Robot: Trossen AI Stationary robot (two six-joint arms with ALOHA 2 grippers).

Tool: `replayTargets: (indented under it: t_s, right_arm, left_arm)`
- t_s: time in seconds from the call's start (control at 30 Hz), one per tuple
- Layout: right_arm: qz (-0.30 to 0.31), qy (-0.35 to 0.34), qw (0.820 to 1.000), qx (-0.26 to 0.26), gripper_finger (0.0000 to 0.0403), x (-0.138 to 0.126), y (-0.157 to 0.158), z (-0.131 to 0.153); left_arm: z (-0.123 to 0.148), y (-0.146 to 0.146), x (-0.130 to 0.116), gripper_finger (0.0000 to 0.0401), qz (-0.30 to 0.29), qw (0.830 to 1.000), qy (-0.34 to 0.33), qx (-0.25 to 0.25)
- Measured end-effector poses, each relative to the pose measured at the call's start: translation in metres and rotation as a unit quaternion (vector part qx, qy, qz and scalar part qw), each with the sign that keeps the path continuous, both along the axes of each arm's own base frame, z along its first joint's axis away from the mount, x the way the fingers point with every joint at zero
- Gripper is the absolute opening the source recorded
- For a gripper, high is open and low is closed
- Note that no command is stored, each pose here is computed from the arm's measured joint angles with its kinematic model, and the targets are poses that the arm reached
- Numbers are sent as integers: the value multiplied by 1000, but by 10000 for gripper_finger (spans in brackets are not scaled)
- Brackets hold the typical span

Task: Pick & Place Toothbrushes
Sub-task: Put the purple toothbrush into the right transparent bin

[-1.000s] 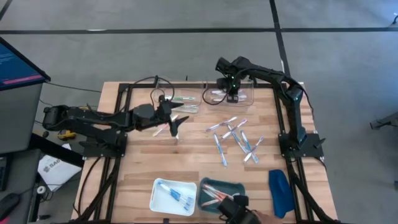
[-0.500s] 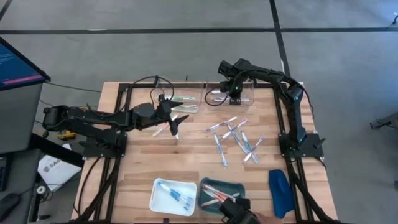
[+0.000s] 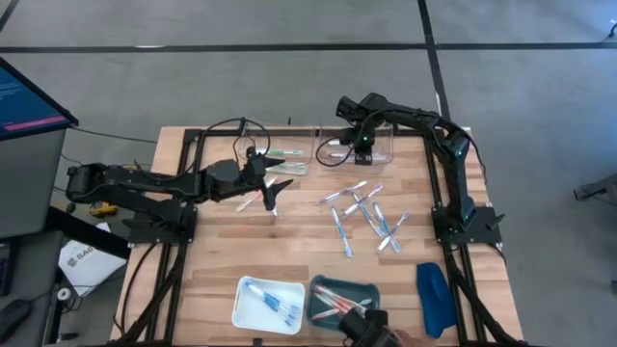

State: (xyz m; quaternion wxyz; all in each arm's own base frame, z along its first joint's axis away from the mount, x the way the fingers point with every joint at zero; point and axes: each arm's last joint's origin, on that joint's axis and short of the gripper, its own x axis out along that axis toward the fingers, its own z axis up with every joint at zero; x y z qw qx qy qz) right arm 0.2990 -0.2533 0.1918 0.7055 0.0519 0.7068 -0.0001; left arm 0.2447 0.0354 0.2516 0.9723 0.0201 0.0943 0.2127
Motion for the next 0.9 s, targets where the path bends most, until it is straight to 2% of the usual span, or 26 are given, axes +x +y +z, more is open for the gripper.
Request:
replayTargets:
  t_s: [0.2, 0.4, 0.53, 0.7, 0.9]
  right_arm:
    - [-12, -10, 1000, -12, 100, 5, -1, 9]
    - [-39, -21, 999, -21, 147, 11, -3, 41]
    - [-60, -41, 997, -36, 161, 16, -4, 67]
    - [-43, -44, 997, -37, 170, 22, 9, 93]
    - [-16, -56, 997, -42, 174, 36, 30, 107]
  left_arm:
    - [0, 0, 0, 301, 0, 1000, 0, 0]
    - [0, 0, 0, 301, 0, 1000, 0, 0]
    - [0, 0, 0, 301, 0, 1000, 0, 0]
    - [0, 0, 0, 301, 0, 1000, 0, 0]
    - [0, 0, 0, 301, 0, 1000, 0, 0]
